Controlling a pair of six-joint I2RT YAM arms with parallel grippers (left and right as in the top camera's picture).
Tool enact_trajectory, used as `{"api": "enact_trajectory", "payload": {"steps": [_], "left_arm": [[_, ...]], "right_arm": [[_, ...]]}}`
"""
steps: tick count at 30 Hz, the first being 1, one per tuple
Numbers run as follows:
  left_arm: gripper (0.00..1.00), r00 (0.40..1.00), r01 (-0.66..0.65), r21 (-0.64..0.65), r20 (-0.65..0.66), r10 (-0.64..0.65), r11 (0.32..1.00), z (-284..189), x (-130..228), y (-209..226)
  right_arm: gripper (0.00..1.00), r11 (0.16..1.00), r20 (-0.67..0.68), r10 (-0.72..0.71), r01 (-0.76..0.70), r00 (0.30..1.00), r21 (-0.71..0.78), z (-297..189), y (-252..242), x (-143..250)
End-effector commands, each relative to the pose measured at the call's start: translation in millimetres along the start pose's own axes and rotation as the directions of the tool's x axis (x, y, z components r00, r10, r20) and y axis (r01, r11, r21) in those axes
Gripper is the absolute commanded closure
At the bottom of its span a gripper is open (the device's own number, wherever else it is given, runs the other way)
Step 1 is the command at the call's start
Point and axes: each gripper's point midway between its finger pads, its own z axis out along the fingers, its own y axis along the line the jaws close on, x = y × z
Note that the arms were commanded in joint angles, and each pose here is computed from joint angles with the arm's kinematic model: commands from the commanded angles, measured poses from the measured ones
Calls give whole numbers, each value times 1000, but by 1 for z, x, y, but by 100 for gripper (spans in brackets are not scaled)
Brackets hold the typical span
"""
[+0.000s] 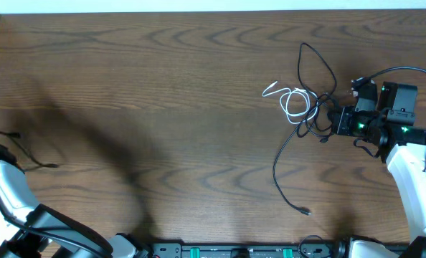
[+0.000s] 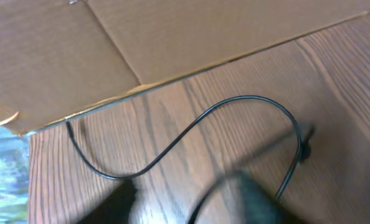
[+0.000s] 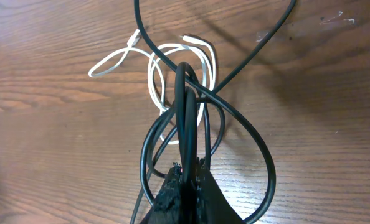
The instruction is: Untangle cables
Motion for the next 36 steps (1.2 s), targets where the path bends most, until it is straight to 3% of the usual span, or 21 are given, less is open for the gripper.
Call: {"api": "enact_trajectory", "payload": {"steps": [1, 8, 18, 23, 26, 30, 36], "left_arm": [[2, 1000, 7, 27, -16, -6, 1000, 2, 4, -5], [2, 998, 10, 224, -70, 6, 974, -2, 15, -39], [2, 987, -6, 471, -137, 80, 882, -24, 36, -89], [3, 967, -169, 667, -29, 252, 725, -59, 45, -149], [2, 940, -252, 717, 22, 340, 650, -81, 61, -181], [2, 874, -380, 783, 130, 468, 492, -124, 91, -229], [2, 701, -488, 861, 289, 652, 142, -231, 184, -291]], "right_arm": [[99, 1000, 23, -22, 22, 1000, -10, -5, 3, -6], [99, 1000, 23, -22, 22, 1000, -10, -5, 3, -6], [99, 1000, 27, -23, 24, 999, -11, -5, 4, -8], [99, 1000, 31, -25, 26, 999, -11, -5, 4, -9], [99, 999, 30, -25, 26, 999, -27, -5, 6, -8], [99, 999, 30, -25, 26, 999, -30, -5, 7, -8], [99, 992, 45, -36, 41, 998, -119, -6, 23, -12]]}}
